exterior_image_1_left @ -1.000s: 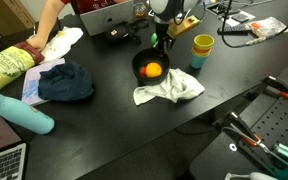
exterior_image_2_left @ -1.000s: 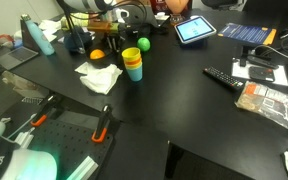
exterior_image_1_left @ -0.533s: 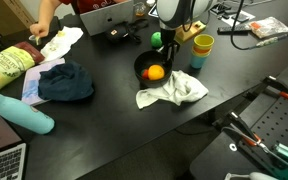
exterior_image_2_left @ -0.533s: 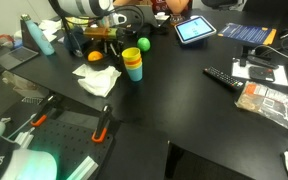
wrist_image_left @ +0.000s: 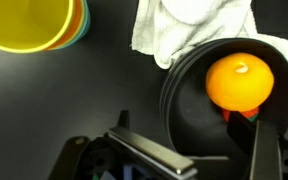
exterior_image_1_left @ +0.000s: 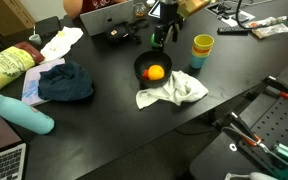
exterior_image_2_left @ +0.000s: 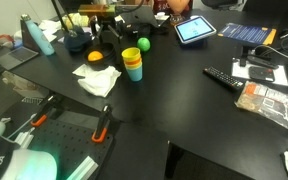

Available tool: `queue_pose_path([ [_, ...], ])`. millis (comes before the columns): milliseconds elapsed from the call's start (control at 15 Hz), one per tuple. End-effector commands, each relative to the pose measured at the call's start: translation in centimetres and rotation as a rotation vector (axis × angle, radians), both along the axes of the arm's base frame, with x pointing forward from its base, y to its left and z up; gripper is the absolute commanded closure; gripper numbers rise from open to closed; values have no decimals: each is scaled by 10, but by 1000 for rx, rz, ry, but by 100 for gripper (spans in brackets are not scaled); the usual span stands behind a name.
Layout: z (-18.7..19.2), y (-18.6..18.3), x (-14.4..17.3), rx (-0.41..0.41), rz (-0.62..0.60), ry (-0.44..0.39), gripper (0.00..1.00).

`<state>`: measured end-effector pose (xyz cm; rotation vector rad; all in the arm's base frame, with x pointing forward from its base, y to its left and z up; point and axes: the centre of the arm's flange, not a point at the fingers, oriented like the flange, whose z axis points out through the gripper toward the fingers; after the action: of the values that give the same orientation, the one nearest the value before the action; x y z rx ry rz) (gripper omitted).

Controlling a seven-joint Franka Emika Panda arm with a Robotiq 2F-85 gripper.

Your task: Remove the fruits from the black bowl and put them on the table.

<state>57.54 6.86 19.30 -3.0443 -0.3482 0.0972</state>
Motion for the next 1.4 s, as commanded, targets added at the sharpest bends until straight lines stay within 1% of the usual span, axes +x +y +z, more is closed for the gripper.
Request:
queue_pose_path([
  [0,33,23,-16,63,88,14,0],
  [200,29,56,-16,69,131,-10,0],
  [400,10,81,-20,27,156,-5,0],
  [733,-31,94,-25,-23,192,9,0],
  [867,-50,95,-26,-24,213,4,0],
  [933,-58,96,-26,-29,220,-13,0],
  [1133,-75,95,-23,-5,218,-27,0],
  [1200,-78,94,-23,-6,218,-39,9],
  [1267,-80,94,-22,5,216,-45,26],
  [1333,-80,94,-22,5,211,-51,32],
])
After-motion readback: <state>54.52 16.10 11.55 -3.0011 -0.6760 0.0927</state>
